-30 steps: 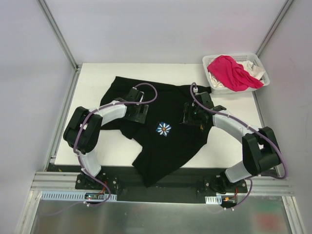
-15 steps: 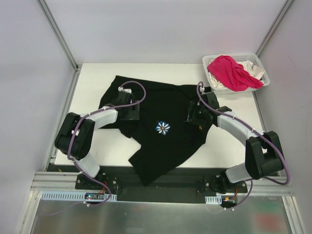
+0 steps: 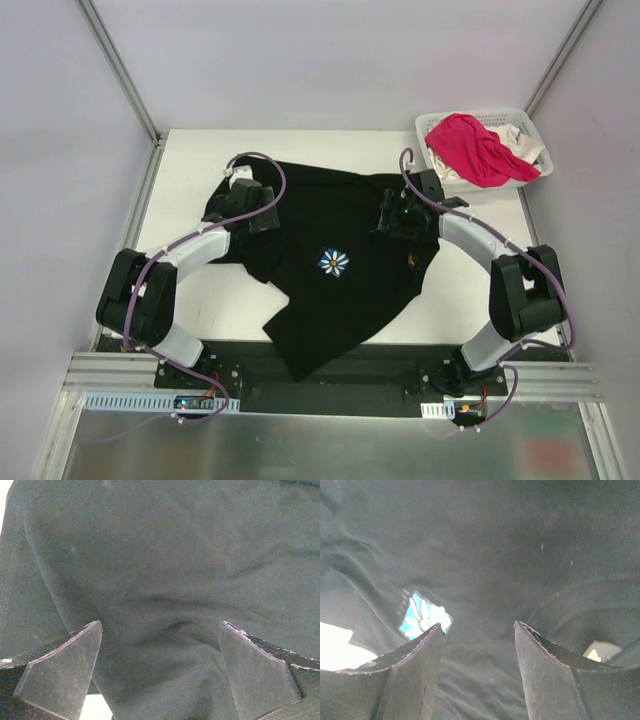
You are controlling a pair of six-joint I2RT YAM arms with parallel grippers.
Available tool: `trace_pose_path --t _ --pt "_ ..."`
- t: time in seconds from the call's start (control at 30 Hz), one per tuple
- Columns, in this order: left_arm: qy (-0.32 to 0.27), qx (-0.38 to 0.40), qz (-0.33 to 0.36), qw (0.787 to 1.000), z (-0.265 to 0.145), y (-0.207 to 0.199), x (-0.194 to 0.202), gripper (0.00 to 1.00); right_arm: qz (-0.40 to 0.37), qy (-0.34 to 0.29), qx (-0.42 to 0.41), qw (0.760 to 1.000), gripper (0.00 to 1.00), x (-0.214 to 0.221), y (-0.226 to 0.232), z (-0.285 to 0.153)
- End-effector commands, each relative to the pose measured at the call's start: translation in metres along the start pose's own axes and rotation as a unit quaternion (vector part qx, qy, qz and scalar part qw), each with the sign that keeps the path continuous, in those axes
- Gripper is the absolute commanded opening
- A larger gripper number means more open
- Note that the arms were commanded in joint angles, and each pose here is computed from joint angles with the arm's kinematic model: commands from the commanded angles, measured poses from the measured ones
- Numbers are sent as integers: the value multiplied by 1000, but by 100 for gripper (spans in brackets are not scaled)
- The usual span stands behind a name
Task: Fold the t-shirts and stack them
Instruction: Flatten out the tshirt
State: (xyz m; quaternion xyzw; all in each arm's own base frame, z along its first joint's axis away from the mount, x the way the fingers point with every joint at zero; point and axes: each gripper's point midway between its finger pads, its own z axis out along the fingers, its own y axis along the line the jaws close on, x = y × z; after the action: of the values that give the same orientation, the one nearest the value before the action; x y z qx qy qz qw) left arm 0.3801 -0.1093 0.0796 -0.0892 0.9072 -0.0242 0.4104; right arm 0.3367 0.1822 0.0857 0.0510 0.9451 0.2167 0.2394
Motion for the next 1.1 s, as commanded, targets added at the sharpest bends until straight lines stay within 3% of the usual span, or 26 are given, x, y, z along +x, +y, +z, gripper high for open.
trace_pose_path --t 0.0,0.13,0.23,0.27,0.37,0.43,0.47,0.53,0.67,0.8,0.87,1.07 --pt "-35 13 -21 999 -4 -4 -25 99 -8 -29 -2 1000 62 -43 8 7" --pt "-49 83 10 995 -5 -32 -39 99 -45 -34 15 998 55 -81 11 27" --pt "-94 161 72 980 -19 -54 -52 99 -74 -74 -3 995 59 -105 16 37" --pt "-146 182 76 969 -32 -62 -75 99 -77 -80 -5 994 60 -108 15 38" --pt "-219 205 110 948 -61 -65 -102 99 -105 -127 -28 986 61 -122 19 29" --pt "-258 223 134 930 -78 -69 -114 99 -138 -219 -55 964 62 -148 35 1" --pt "-280 238 135 920 -93 -73 -123 99 -157 -220 -51 962 62 -133 25 5" --pt "-305 253 148 906 -107 -77 -134 99 -176 -280 -61 942 63 -150 35 -21" --pt "-297 266 163 902 -113 -83 -137 99 -161 -245 -45 955 64 -135 28 -31" --pt "-302 251 159 906 -113 -79 -143 99 -105 -194 -54 974 64 -91 20 -33" --pt "-294 249 169 907 -112 -78 -141 99 -90 -199 -70 974 64 -78 26 -42" --pt "-297 269 209 892 -121 -87 -145 99 -105 -153 -54 981 65 -16 19 -23"
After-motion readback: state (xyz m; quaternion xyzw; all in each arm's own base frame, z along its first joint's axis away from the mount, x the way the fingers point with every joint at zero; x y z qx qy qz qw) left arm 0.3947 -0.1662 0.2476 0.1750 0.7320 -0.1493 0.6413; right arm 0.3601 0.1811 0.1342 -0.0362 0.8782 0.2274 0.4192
